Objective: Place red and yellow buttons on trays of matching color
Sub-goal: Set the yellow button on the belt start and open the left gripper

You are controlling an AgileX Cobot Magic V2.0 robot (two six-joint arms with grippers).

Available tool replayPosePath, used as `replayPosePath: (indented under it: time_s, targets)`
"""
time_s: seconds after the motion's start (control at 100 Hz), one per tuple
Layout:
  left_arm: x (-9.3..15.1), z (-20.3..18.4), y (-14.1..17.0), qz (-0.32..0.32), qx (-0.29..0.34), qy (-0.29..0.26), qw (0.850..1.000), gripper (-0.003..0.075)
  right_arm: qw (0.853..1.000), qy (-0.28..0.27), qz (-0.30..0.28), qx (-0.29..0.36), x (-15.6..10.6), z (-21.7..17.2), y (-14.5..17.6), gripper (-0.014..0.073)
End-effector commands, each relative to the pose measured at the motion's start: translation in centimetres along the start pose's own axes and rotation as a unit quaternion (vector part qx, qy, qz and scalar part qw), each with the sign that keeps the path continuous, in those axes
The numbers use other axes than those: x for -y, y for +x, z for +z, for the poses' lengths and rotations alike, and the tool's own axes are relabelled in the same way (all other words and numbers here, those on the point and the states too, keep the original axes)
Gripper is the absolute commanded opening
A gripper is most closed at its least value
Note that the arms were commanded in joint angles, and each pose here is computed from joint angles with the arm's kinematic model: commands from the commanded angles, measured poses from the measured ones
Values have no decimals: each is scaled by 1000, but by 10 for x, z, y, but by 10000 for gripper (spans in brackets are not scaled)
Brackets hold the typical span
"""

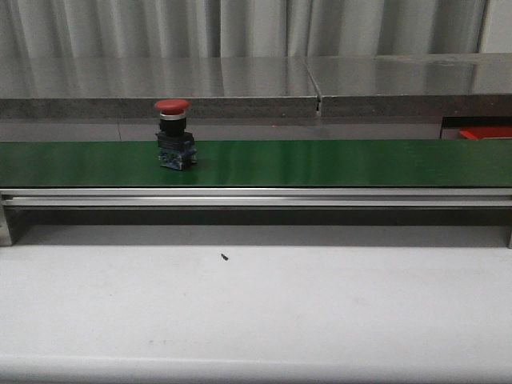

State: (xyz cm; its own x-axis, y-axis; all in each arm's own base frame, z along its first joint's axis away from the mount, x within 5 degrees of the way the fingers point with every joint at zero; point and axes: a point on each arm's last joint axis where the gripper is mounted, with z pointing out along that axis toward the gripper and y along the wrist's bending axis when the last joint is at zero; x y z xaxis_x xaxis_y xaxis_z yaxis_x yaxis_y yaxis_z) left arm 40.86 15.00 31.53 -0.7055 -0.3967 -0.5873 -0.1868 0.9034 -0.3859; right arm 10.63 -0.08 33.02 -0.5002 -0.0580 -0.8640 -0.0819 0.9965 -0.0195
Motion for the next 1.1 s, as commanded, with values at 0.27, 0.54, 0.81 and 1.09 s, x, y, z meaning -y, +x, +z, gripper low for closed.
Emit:
replayPosePath:
  time_s: [0.27, 0.54, 0.81, 1.09]
  targets:
    - [71, -5, 14, 54, 14, 62, 997, -19, 999, 10, -2, 40, 1, -5, -12, -66]
    - [72, 10, 27, 63, 3, 57, 996, -19, 999, 10, -2, 40, 1, -5, -12, -66]
    - [66, 20, 34, 62, -11, 46, 997, -18, 999, 10, -2, 40, 1, -5, -12, -66]
    - [63, 26, 36, 60, -21, 45, 997, -18, 999, 10, -2, 40, 1, -5, -12, -66]
